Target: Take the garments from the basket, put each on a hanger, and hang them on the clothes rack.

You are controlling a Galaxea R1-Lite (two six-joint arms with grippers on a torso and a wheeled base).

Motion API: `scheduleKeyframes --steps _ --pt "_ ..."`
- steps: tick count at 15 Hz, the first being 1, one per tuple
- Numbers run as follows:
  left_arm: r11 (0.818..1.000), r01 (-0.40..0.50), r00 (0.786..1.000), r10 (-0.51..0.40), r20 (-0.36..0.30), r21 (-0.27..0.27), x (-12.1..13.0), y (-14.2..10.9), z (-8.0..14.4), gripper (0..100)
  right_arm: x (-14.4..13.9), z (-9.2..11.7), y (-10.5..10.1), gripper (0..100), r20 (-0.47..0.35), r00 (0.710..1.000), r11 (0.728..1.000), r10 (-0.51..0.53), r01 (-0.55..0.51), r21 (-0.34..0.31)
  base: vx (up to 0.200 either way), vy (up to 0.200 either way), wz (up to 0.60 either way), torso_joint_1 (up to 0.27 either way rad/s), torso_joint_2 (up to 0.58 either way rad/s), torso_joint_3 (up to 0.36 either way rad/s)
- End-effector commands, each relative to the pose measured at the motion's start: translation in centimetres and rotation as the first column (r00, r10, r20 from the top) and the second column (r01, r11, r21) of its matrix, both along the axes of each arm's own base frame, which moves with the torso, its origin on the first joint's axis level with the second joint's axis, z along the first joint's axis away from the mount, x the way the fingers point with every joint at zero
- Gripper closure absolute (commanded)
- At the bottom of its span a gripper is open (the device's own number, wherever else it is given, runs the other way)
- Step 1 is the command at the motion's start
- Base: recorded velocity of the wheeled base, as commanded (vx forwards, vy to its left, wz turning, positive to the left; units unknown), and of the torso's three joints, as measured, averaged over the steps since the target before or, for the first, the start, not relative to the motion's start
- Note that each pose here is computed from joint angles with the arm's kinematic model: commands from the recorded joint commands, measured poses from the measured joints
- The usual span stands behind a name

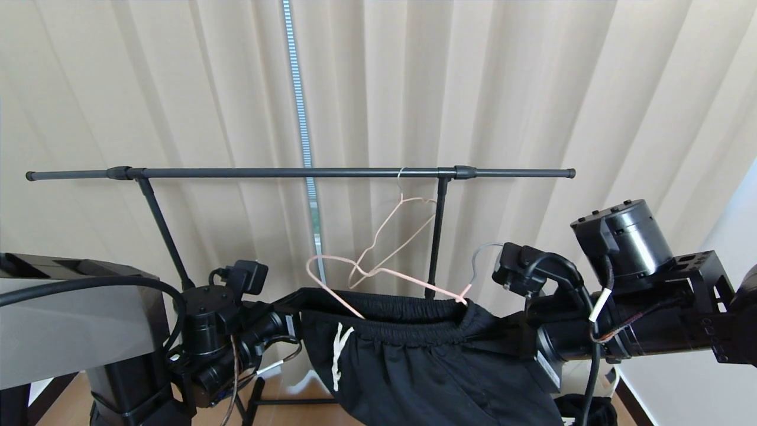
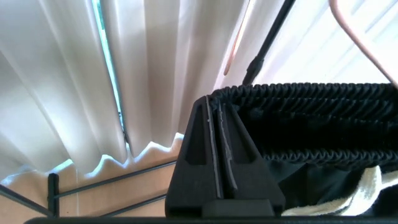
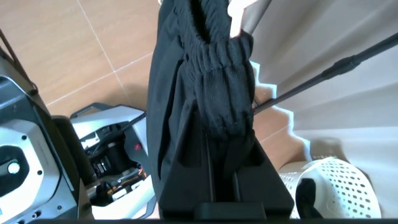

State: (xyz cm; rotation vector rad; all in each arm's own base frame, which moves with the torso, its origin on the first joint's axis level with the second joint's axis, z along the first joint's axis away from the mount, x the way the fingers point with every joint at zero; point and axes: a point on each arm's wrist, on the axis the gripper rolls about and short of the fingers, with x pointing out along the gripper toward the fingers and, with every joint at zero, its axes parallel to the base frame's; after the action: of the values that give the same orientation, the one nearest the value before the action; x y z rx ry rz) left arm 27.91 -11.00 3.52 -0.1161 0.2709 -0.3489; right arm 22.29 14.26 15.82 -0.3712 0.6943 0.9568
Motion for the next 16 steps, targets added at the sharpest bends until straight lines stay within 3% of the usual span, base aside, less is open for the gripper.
scheduleKeyframes --steps 1,5,7,16 --pt "1.0 0.001 1.0 -0.001 0.004 -0.002 0.0 -0.1 0.1 100 -0.4 -0.4 0.4 100 -0.011 1.0 1.0 0.022 -0.022 -0.009 0.0 0.0 0.0 0.0 0.0 0.0" --pt "1.0 -0.004 1.0 0.004 0.017 -0.007 0.0 0.1 0.5 100 -0.4 -1.6 1.2 100 -0.046 0.998 0.998 0.038 -0.04 -0.043 0.0 0.0 0.0 0.0 0.0 0.0" --pt "1.0 -0.011 1.0 0.011 0.023 -0.008 0.1 0.3 0.7 100 0.3 -2.8 1.5 100 -0.058 0.998 0.995 0.003 -0.009 -0.1 0.0 0.0 0.0 0.0 0.0 0.0" --pt "0.999 -0.029 0.999 0.03 0.042 -0.015 0.4 0.8 1.1 100 0.8 -4.9 2.3 100 -0.068 0.998 0.986 -0.017 0.006 -0.164 0.0 0.0 0.0 0.0 0.0 0.0"
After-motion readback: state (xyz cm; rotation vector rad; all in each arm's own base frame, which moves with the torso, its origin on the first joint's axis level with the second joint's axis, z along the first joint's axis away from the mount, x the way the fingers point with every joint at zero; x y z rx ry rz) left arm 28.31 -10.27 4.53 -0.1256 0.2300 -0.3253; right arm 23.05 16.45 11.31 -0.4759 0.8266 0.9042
